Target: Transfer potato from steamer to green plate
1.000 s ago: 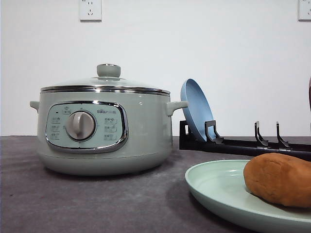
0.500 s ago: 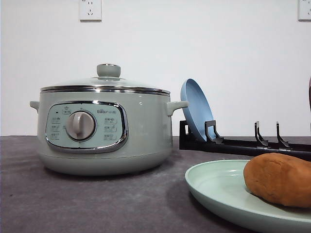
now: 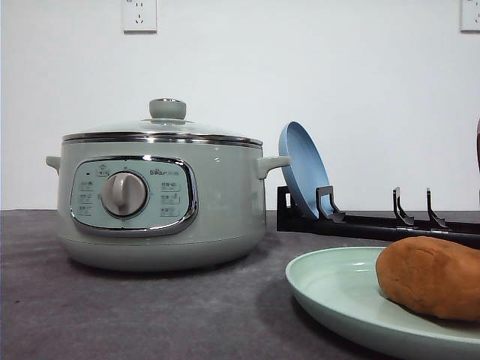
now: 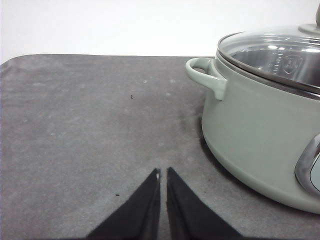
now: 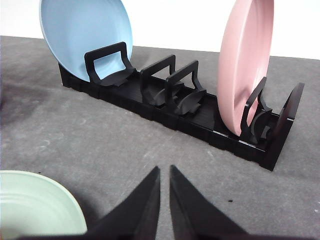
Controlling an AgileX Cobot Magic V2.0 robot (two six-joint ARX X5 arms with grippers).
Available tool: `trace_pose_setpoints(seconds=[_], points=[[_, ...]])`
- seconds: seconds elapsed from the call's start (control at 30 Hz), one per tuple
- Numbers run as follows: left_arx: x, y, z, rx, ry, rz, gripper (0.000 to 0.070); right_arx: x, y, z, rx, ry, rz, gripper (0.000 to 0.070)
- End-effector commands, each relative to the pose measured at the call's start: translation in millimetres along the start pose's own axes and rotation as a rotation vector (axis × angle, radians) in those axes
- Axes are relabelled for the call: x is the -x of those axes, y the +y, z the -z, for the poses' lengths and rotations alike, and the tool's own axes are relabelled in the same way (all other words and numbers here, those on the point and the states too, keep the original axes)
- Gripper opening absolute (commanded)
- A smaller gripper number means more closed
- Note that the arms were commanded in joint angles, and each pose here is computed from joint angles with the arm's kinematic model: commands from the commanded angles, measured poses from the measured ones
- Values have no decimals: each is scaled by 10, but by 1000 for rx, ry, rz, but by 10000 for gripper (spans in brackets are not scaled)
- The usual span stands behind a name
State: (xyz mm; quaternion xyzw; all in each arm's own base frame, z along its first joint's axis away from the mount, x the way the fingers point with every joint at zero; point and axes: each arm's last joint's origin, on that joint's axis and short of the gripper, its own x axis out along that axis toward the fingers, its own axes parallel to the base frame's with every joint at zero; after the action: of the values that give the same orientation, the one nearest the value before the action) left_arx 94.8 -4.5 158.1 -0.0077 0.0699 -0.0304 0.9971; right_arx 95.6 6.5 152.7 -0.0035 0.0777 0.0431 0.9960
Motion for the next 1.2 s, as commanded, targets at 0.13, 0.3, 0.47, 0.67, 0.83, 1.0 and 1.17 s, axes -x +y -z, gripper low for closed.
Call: trace_pose_setpoints(seconds=[0.13,0.3,0.47,0.67,0.83,1.0,1.17], points=[[-20,3,57,3,9,-6,17,-4,3,2,11,-11,-3,21],[-20,3,57,3,9,-6,17,-4,3,2,11,-11,-3,21],[-20,3,57,3,9,-6,17,-4,3,2,11,-11,-3,21],[-20,3,57,3,9,-6,17,-4,3,2,11,-11,-3,21],[-20,3,57,3,9,-6,17,-4,3,2,11,-11,-3,21],[-20,3,57,3,9,-6,17,-4,3,2,11,-11,-3,21],[-20,3,57,3,9,-6,17,-4,3,2,11,-11,-3,21]])
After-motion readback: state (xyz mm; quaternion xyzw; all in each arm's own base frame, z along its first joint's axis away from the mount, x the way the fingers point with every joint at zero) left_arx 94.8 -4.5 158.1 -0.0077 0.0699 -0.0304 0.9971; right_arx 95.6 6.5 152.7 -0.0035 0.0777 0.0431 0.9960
